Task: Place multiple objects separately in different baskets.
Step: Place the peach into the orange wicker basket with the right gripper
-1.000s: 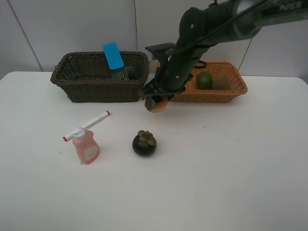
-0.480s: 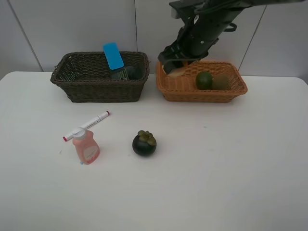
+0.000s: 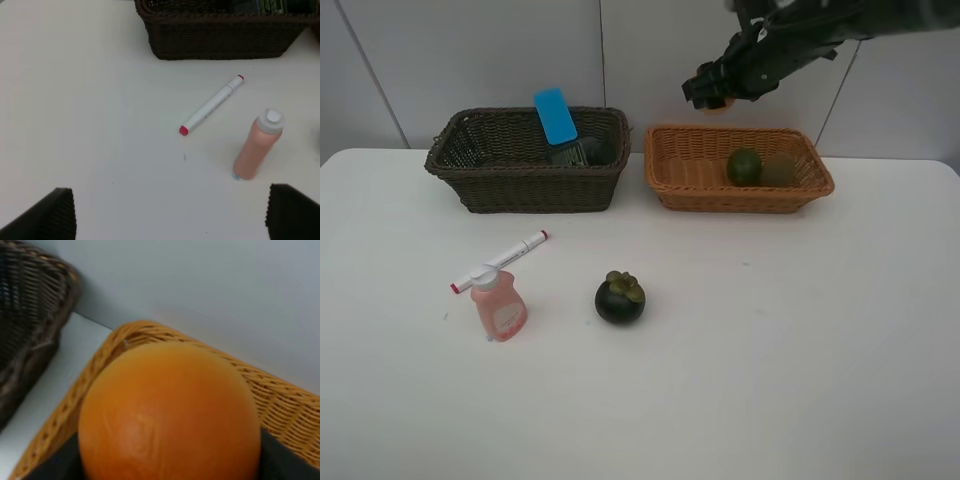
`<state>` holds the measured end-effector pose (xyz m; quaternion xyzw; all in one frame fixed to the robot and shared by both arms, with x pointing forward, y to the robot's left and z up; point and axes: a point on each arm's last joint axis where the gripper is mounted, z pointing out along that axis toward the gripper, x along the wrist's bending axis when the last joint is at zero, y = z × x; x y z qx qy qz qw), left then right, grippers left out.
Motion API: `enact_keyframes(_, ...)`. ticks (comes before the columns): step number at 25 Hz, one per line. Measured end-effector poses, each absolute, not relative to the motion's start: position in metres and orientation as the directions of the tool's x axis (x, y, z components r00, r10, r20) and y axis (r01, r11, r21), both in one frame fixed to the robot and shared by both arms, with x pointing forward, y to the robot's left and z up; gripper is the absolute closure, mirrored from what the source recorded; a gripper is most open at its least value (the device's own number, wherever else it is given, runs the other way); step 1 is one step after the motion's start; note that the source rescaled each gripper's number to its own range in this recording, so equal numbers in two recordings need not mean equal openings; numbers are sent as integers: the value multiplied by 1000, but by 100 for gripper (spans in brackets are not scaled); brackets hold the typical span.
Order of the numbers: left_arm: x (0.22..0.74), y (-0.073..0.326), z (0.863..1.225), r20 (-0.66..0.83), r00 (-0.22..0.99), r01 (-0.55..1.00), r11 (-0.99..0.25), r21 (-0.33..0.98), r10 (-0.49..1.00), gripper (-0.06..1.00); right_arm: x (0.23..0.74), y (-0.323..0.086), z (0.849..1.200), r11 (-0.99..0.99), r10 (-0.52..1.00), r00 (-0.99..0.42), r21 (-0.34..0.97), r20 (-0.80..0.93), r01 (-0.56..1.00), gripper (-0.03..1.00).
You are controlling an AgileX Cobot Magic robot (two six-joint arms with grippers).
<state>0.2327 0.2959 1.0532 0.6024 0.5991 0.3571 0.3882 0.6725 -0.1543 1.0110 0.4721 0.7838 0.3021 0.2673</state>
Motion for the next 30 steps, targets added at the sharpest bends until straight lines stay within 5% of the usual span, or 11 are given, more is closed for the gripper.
enact_keyframes(7, 233, 296, 1053, -35, 27, 445, 19, 896, 999, -5, 687, -162, 968, 369, 909, -396, 688, -128, 625, 54)
enact_keyframes(24, 233, 296, 1053, -35, 27, 445, 19, 896, 999, -5, 687, -161, 966, 354, 914, -389, 687, -111, 634, 54)
enact_keyframes(27, 233, 296, 1053, -35, 27, 445, 19, 896, 999, -5, 688, -161, 966, 356, 913, -390, 693, -115, 628, 16)
enact_keyframes(30, 233, 296, 1053, -35, 27, 445, 19, 896, 999, -5, 688, -161, 967, 358, 912, -392, 698, -121, 620, 2)
